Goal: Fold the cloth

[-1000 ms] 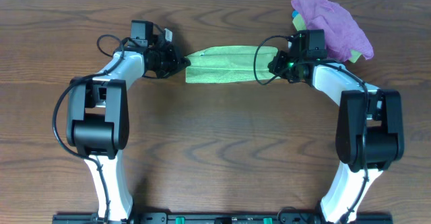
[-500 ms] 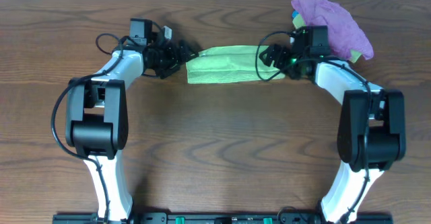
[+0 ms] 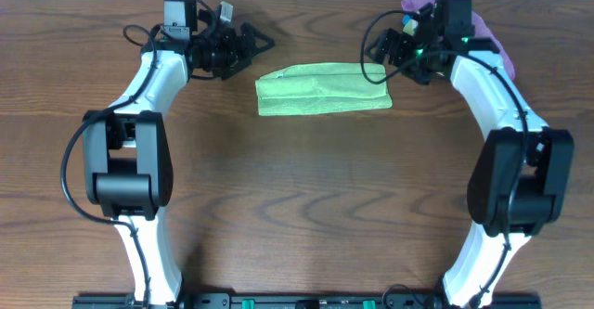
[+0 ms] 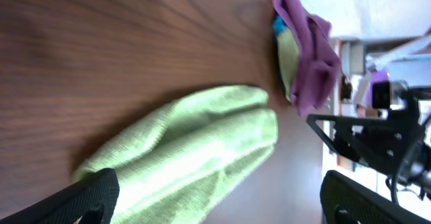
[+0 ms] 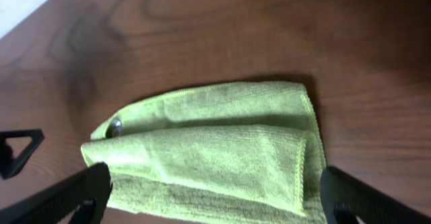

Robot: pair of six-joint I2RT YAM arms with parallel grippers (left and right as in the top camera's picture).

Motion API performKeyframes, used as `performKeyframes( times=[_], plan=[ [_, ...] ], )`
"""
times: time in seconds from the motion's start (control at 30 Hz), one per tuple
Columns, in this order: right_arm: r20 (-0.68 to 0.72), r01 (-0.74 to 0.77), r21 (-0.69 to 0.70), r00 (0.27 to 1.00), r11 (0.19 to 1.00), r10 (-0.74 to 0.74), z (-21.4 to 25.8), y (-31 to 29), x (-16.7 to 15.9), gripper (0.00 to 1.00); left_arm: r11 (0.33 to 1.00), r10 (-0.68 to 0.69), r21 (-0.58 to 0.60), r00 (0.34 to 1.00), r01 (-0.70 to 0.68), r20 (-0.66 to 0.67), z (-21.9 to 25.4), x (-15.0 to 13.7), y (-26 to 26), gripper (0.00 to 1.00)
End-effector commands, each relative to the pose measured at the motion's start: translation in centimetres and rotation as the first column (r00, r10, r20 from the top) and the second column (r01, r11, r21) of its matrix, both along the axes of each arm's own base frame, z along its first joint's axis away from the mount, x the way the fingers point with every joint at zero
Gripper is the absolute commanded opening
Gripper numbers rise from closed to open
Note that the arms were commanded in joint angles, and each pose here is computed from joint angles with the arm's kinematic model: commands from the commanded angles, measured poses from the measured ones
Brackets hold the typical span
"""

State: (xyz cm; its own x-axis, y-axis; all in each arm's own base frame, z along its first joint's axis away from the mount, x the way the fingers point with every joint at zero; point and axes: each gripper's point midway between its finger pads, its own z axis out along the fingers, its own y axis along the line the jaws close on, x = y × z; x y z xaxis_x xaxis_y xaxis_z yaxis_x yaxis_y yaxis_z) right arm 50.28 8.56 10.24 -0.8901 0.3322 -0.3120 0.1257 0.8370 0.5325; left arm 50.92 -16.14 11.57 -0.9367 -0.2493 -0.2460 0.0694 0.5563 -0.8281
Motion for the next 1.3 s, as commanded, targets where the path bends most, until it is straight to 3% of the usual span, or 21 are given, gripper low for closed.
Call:
performKeyframes(
  times=[0.0,0.27,0.47,0.7,0.93,1.1,1.2,1.27],
  plan=[
    [0.031,-0.014,-0.142,0.999,0.99,0.019,2.1,-1.8,0.0,0.99,0.994,-0.11,0.009,0.984,0.11,0.142,4.7,-1.4,-1.7,0.98],
    [-0.074,-0.08,-0.32,0.996,0.944,0.059,3.7,-4.0,-4.3,0.97,0.945,-0.281,0.218,0.947,0.245,0.156,2.8,-5.1,-5.7,0.96],
    [-0.133,-0.102,-0.325,0.989,0.94,0.061,0.6,-4.1,-5.7,0.97,0.902,-0.265,0.384,0.956,0.2,0.125,-0.1,-4.7,-5.3,0.96],
    [-0.152,-0.095,-0.342,0.987,0.935,0.045,-0.3,-4.8,-6.2,0.99,0.856,-0.201,0.49,0.979,0.166,0.021,-2.8,-5.2,-3.0,0.95],
    [-0.133,-0.072,-0.36,0.991,0.93,0.025,0.5,-5.4,-6.2,0.99,0.89,-0.138,0.436,0.99,0.132,-0.017,-2.5,-5.3,-3.5,0.95],
    [-0.117,-0.055,-0.357,0.993,0.932,0.013,1.1,-5.4,-6.1,0.99,0.912,-0.1,0.405,0.992,0.06,0.08,-1.1,-2.9,-4.1,0.95],
    [-0.121,-0.061,-0.363,0.993,0.93,0.018,1.2,-5.5,-6.3,0.99,0.937,-0.03,0.348,0.997,0.005,0.067,-0.5,-2.2,-4.4,0.95],
    [-0.126,-0.061,-0.369,0.992,0.927,0.015,1.2,-5.6,-6.4,0.99,0.959,-0.097,0.277,0.991,0.067,0.094,0.6,-2.5,-5.4,0.95]
  ],
)
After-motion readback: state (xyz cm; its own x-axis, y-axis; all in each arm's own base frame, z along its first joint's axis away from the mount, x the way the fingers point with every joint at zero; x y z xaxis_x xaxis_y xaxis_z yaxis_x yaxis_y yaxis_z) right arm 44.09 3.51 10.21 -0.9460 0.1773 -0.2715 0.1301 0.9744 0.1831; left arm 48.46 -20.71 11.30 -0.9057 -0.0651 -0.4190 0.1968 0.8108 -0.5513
